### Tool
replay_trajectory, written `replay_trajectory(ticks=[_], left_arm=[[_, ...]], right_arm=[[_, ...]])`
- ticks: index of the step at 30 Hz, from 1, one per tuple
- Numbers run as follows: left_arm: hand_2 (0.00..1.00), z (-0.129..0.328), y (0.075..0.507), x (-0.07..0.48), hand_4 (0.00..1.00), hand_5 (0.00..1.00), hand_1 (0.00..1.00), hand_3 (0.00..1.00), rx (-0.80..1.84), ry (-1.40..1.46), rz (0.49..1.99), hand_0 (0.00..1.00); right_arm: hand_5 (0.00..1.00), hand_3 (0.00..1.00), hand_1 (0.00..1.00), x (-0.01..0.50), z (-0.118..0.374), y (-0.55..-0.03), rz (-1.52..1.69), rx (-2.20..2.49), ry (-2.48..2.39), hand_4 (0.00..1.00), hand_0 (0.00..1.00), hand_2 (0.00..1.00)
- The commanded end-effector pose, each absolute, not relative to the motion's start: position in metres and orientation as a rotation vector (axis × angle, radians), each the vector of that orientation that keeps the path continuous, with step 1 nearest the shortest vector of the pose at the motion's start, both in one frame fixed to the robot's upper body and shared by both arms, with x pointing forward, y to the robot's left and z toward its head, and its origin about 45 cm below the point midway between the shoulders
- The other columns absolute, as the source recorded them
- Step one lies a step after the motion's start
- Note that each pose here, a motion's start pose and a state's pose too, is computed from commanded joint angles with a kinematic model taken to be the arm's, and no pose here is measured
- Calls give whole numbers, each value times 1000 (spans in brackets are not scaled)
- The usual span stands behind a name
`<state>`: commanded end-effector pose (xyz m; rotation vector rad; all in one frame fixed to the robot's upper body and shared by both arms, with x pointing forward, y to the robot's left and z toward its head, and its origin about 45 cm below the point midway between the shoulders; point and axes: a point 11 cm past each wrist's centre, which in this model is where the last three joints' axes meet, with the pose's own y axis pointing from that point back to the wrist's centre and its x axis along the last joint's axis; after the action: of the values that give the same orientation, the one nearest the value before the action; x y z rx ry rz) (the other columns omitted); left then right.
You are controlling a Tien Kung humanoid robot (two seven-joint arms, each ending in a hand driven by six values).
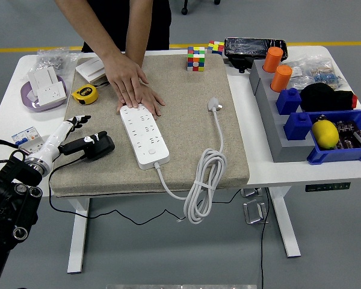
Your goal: Pick up the plug,place it near the board,insert it into the board,press the button
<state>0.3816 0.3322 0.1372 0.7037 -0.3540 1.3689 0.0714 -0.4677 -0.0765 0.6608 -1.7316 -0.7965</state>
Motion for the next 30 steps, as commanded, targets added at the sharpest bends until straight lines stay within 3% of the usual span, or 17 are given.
replay_trajectory(ticks=[5,6,15,30], left_arm=[[932,160,328,384,998,910,951,911,544,-300,1440,910],[935,166,325,383,998,998,954,914,501,-281,1453,917],[922,209,309,364,998,998,940,902,187,-50,1523,889],[875,244,292,337,998,998,879,884,-332,358,1405,820]], right_arm=[[998,751,774,72,-77,-468,-798,660,-1732,998,818,746],[998,751,774,72,-77,-467,-798,661,-1733,998,818,747],[998,751,774,72,-78,-464,-807,662,-1737,998,819,747],[998,751,774,71,-83,-454,-818,679,-1726,998,817,747]])
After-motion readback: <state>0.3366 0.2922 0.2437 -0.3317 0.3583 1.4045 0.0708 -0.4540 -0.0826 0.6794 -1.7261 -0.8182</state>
